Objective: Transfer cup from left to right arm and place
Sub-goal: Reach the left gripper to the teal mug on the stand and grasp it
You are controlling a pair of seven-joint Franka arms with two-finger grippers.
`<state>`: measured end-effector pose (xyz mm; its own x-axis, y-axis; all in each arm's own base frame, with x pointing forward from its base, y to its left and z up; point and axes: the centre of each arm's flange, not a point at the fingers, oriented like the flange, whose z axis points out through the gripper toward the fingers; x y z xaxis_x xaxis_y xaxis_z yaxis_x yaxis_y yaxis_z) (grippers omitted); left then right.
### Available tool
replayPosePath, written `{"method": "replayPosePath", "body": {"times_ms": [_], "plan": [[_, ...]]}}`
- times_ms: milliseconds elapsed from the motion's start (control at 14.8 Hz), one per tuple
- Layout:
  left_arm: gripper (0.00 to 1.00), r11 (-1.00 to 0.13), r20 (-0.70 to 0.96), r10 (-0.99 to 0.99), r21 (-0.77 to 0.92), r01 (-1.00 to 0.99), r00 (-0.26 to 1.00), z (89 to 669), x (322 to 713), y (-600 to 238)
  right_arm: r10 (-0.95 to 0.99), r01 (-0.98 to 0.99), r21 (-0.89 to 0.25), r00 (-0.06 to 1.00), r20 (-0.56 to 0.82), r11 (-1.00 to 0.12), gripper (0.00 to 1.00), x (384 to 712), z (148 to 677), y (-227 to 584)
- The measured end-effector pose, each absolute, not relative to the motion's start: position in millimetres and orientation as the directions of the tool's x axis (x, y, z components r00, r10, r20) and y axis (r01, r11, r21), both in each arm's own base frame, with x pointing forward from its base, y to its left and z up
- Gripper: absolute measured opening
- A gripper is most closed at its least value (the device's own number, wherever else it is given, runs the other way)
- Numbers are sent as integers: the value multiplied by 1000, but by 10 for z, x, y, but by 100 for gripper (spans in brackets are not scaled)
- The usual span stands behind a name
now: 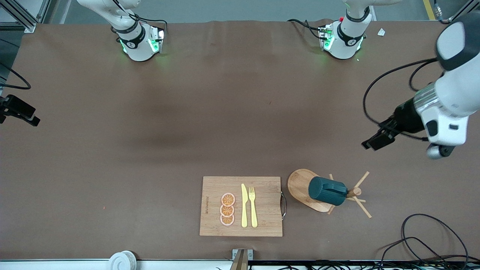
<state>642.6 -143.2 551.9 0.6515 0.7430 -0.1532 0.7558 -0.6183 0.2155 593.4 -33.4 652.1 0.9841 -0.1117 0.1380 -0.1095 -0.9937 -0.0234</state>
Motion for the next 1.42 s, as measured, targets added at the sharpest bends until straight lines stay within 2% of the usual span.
{"method": "replayPosePath", "body": {"times_ms": [203, 677, 948, 1422], "plan": [[100, -508, -167, 816, 249, 825, 553, 5268, 6623, -1615, -112, -110, -23, 984, 138, -994, 100, 5934, 6521, -334], [100, -372, -264, 845, 333, 866, 464, 4578, 7069, -1653, -112, -110, -23, 984, 139, -994, 100, 5934, 6525, -336], [100, -348, -315, 843, 300, 888, 436, 4228, 7163, -1671, -112, -110, -23, 984, 139, -994, 100, 5934, 6528, -336], [100, -172, -435, 852, 295, 940, 292, 3853, 7297, -1710, -112, -110, -23, 984, 140, -994, 100, 5934, 6532, -336]]}}
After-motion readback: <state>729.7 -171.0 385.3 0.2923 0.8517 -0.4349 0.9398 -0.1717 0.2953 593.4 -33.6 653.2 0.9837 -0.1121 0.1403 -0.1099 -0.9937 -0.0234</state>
